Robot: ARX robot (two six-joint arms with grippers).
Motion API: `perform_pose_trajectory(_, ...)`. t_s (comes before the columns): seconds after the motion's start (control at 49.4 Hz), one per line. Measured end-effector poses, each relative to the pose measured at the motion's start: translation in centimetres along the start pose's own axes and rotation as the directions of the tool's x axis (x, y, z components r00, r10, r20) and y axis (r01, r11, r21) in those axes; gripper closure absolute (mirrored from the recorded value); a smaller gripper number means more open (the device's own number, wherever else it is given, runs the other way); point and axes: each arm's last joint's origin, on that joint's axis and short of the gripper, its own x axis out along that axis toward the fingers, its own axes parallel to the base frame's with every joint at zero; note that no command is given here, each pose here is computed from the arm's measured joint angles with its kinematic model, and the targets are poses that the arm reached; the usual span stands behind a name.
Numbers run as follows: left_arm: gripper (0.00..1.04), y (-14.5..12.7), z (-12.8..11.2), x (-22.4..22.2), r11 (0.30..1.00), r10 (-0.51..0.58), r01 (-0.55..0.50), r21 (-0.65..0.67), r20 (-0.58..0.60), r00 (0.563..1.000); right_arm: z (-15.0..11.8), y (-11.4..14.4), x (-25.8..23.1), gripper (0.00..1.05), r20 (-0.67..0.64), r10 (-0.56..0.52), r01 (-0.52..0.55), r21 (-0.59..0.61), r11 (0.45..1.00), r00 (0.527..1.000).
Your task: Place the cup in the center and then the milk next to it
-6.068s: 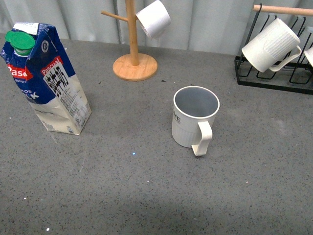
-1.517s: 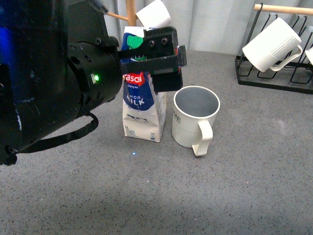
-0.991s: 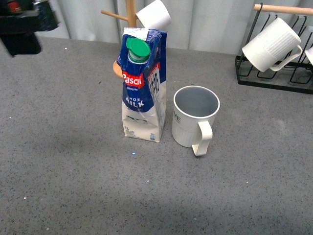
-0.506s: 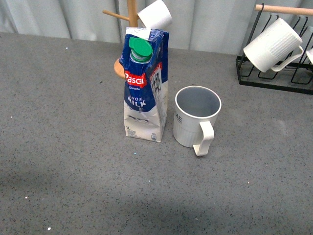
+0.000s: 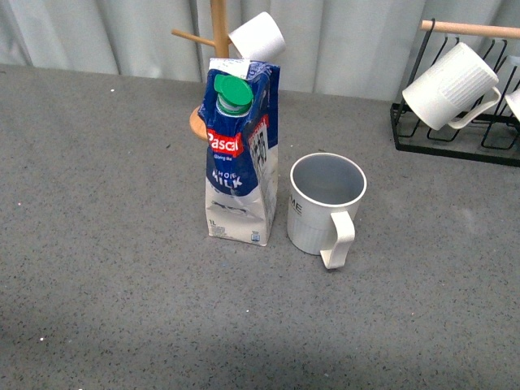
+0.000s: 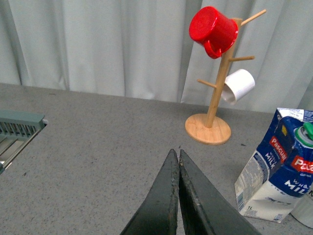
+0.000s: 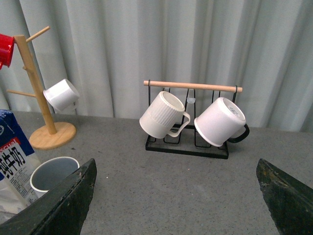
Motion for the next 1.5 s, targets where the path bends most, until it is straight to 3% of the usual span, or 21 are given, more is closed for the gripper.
perform_pose_trajectory(1.436, 1.01, 0.0, 0.4, -4.6, 1.0, -0.002, 0.002, 0.0, 0.017, 1.0, 0.0, 0.0, 0.0, 0.09, 0.0, 0.0, 0.0, 0.0, 1.0, 1.0)
perform_pose_trajectory(1.497, 0.92, 0.0, 0.4, -4.6, 1.0, -0.002, 0.002, 0.0, 0.016, 1.0, 0.0, 0.0, 0.0, 0.09, 0.0, -0.001, 0.001, 0.0, 1.0, 1.0)
